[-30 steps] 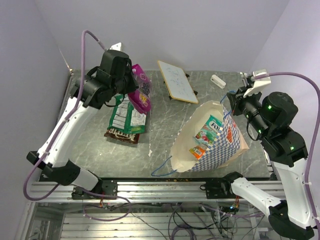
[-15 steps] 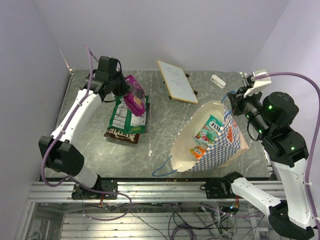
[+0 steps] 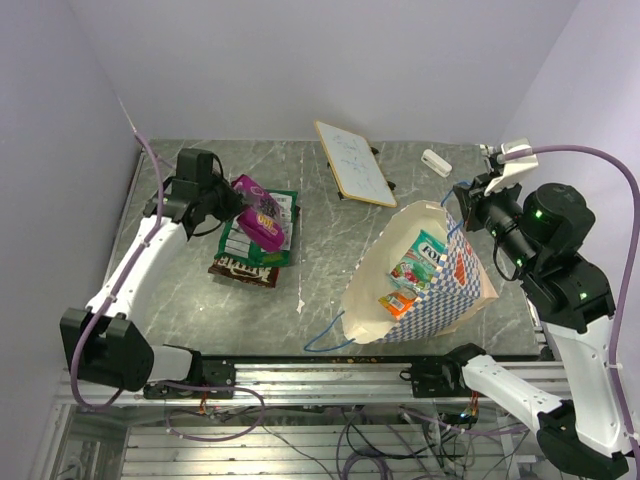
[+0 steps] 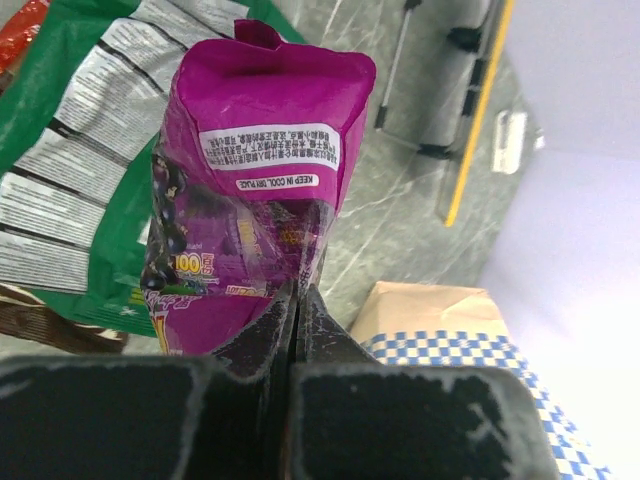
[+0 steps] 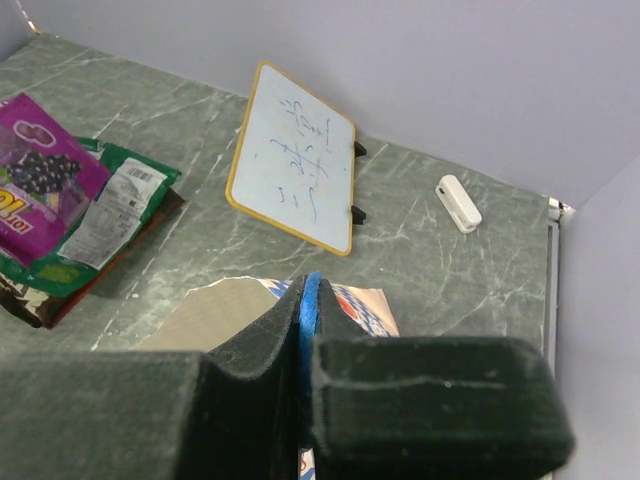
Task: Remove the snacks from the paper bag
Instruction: Place the snack at the center of the board.
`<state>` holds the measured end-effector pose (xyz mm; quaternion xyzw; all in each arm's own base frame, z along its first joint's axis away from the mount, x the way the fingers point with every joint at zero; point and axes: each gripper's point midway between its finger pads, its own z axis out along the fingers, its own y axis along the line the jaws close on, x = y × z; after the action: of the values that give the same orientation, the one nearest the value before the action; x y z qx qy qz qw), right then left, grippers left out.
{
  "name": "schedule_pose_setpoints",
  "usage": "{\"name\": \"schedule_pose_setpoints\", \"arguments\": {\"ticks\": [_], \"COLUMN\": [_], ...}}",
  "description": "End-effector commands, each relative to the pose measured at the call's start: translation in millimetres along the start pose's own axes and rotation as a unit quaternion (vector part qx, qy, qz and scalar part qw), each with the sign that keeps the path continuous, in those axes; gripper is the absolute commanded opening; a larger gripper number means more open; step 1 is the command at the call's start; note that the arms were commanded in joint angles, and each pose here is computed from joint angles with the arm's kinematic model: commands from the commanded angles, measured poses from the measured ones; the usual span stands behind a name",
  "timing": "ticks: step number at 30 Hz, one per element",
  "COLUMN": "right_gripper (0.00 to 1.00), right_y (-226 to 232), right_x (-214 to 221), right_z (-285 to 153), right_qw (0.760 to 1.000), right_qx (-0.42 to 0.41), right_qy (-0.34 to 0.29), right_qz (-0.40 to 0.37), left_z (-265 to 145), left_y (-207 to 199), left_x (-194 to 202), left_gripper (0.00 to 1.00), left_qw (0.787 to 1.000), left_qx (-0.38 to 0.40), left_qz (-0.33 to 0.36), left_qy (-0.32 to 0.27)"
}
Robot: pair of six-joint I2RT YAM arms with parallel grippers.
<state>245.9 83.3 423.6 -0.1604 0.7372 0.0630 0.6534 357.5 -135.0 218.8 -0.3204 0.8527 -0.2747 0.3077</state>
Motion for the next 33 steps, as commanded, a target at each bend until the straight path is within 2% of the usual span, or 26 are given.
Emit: {"name": "schedule_pose_setpoints", "arguments": {"ticks": [1, 6, 9, 11, 17, 21, 23, 25, 29, 31, 33], "right_gripper": [0.00, 0.00, 0.00, 0.00, 0.00, 0.00, 0.00, 0.00, 0.00, 0.00, 0.00], "right_y": [1.7, 2.3, 3.3, 4.8, 7.8, 6.9, 6.9, 5.8, 7.7, 8.8, 9.0], "right_x": [-7.4, -5.5, -3.3, -1.7, -3.7, -3.2, -3.8, -4.5, -3.6, -2.8, -3.5], "right_z": [1.1, -1.8, -3.4, -3.8, -4.6, -6.3, -7.9, -9.4, -9.7, -9.7, -10.1], "right_qw": [1.000, 1.000, 1.000, 1.000, 1.000, 1.000, 1.000, 1.000, 0.999, 0.999, 0.999], "right_qx": [-0.006, -0.008, -0.010, -0.014, -0.022, -0.021, -0.022, -0.020, -0.026, -0.029, -0.031], "right_qy": [-0.016, -0.015, -0.014, -0.014, -0.017, -0.018, -0.018, -0.019, -0.019, -0.017, -0.017], "right_qz": [-0.006, -0.005, -0.003, 0.000, -0.001, -0.005, -0.007, -0.008, -0.010, -0.011, -0.014], "left_z": [-24.1, -44.4, -58.0, -58.8, -30.7, -14.9, -15.4, -12.1, -10.3, -10.9, -21.5], "left_y": [-43.4, -38.1, -34.8, -33.4, -38.6, -20.2, -15.9, -8.7, 4.0, 9.7, 13.3], "left_x": [-37.7, -65.8, -82.4, -82.2, -43.1, -18.2, -22.3, -23.1, -24.0, -23.6, -29.9], "left_gripper": [0.07, 0.07, 0.07, 0.07, 0.07, 0.07, 0.07, 0.07, 0.07, 0.07, 0.07], "left_qw": [0.987, 0.965, 0.930, 0.911, 0.897, 0.873, 0.868, 0.872, 0.857, 0.857, 0.846], "left_qx": [0.099, 0.101, 0.152, 0.174, 0.177, 0.178, 0.178, 0.157, 0.173, 0.168, 0.178], "left_qz": [-0.086, -0.166, -0.229, -0.258, -0.298, -0.349, -0.341, -0.329, -0.345, -0.342, -0.349], "left_qy": [-0.089, -0.175, -0.244, -0.269, -0.272, -0.290, -0.313, -0.326, -0.341, -0.346, -0.363]}}
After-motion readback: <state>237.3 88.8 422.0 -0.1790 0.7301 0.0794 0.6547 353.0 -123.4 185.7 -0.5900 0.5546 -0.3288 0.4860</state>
